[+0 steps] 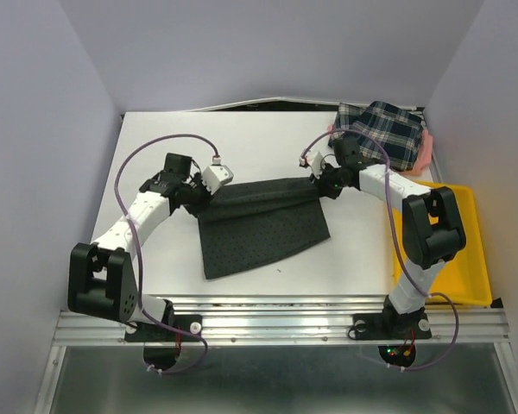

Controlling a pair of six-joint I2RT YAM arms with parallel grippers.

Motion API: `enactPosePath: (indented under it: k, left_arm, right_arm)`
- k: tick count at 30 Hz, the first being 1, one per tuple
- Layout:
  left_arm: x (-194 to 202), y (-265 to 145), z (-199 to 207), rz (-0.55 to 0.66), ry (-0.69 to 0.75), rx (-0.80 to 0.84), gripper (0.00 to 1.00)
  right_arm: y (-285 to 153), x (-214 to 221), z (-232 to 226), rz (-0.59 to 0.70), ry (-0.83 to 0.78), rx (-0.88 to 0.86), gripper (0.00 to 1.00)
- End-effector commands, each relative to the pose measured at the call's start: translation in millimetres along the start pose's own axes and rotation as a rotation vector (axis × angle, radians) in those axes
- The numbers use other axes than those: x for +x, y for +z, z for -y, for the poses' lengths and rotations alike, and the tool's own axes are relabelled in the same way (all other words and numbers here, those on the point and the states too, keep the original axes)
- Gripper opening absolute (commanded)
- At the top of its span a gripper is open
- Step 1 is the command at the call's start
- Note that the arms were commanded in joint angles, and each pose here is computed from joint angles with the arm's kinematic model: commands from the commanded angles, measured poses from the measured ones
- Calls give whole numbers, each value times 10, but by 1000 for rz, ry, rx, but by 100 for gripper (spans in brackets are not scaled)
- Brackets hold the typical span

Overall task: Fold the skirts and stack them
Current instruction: Fold the skirt

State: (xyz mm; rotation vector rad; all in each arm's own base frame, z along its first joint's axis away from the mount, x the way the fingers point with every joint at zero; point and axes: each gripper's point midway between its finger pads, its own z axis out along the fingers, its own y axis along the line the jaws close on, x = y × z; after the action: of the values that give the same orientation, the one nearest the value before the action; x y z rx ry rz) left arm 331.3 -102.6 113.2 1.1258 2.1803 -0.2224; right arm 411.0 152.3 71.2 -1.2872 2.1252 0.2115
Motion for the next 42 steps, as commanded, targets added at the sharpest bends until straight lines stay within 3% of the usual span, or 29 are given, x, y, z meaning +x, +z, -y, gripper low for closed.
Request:
enactPosePath:
  k: [1, 8, 19, 24, 32, 33, 34, 35, 36, 37, 39, 42]
  left_arm:
    - [381, 155, 95, -117, -12, -31, 0]
    - [608, 553, 98, -194, -124, -10, 0]
    - [-116, 140, -238, -60, -35, -72, 0]
    - [-115, -241, -9, -70, 42, -9, 0]
    - [278, -540, 669, -141, 163, 156, 0]
    - [308, -579, 747, -137, 175, 176, 0]
    - [424, -568, 894, -161, 188, 225, 1]
    - [475, -571, 968, -169, 193, 246, 17]
    - [515, -582, 1043, -175, 196, 272, 36]
    - [527, -605, 1143, -159, 206, 303, 89]
    - [495, -703, 1211, -122, 218, 311, 98]
    - [398, -788, 1172, -71, 239, 266, 98]
  right_arm:
    - [-73, 117, 65, -17, -14, 34, 1]
    - [97, 275, -6, -64, 43, 1, 1]
    - [-249, -234, 283, 31, 31, 82, 1]
    - [-531, -283, 118, 53, -11, 47, 1]
    - [-653, 101, -330, -20, -111, -36, 1]
    - [-655, 157, -377, -32, -117, -50, 6]
    - [-666, 204, -410, -41, -155, -64, 20]
    - [-661, 287, -527, -68, -166, -102, 40]
    - [-648, 421, -622, -95, -167, -127, 66]
    - [-657, 481, -658, -108, -172, -132, 100]
    - [-751, 507, -673, -112, -204, -120, 100]
    - [-947, 347, -680, -70, -204, -109, 100]
